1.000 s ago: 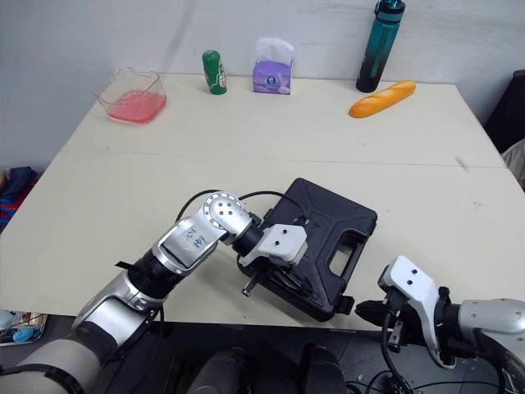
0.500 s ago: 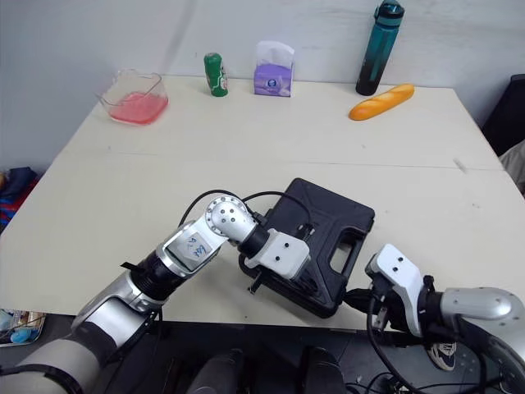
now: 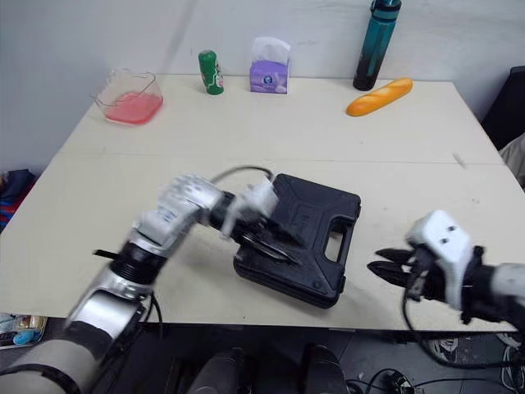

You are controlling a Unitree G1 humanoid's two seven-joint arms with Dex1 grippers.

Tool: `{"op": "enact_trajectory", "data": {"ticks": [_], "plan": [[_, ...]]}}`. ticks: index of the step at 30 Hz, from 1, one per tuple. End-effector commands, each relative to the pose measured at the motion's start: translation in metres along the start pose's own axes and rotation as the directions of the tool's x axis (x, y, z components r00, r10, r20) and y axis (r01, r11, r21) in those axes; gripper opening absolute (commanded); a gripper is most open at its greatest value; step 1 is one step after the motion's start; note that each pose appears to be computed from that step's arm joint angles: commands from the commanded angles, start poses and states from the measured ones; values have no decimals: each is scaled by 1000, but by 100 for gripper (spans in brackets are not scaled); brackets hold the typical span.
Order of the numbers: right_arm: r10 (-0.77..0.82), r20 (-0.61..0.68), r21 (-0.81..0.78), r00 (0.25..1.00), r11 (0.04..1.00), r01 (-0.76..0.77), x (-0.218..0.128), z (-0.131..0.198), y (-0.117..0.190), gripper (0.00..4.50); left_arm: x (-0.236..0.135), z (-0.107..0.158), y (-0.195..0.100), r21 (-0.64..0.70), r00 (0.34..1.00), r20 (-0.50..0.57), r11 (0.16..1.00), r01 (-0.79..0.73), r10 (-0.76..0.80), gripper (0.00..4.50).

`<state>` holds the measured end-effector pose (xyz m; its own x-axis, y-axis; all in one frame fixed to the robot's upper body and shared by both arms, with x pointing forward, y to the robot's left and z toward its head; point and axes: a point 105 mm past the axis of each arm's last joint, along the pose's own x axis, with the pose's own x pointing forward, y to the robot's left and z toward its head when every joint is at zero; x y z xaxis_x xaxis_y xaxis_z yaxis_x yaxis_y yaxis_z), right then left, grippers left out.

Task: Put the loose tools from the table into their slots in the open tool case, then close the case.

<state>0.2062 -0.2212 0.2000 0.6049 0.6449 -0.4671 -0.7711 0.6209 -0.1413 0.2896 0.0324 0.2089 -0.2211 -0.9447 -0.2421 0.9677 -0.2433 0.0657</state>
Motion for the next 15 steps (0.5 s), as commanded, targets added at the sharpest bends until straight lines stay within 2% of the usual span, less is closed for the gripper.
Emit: {"op": "enact_trajectory", "data": {"ticks": [1, 2, 3, 7, 11, 15], "plan": [[49, 53, -26, 997, 999, -47, -26, 16, 0, 347, -35, 20, -9, -27, 995, 76, 997, -69, 70, 378], [47, 56, -23, 997, 999, -46, -32, 17, -3, 411, -46, 21, -10, -34, 990, 70, 992, -120, 122, 435], [44, 59, -19, 997, 999, -43, -38, 18, -6, 440, -57, 22, -10, -32, 983, 59, 984, -173, 175, 450], [0, 63, -13, 998, 1000, 1, -53, 17, -19, 440, -96, 26, -12, 51, 927, 17, 926, -375, 374, 450], [-25, 56, -21, 998, 999, 26, -60, 15, -31, 440, -141, 38, 1, 113, 791, 39, 784, -611, 611, 450], [-31, 58, -29, 998, 999, 33, -60, 14, -38, 440, -160, 43, -5, 87, 741, 60, 736, -671, 669, 450]]}}
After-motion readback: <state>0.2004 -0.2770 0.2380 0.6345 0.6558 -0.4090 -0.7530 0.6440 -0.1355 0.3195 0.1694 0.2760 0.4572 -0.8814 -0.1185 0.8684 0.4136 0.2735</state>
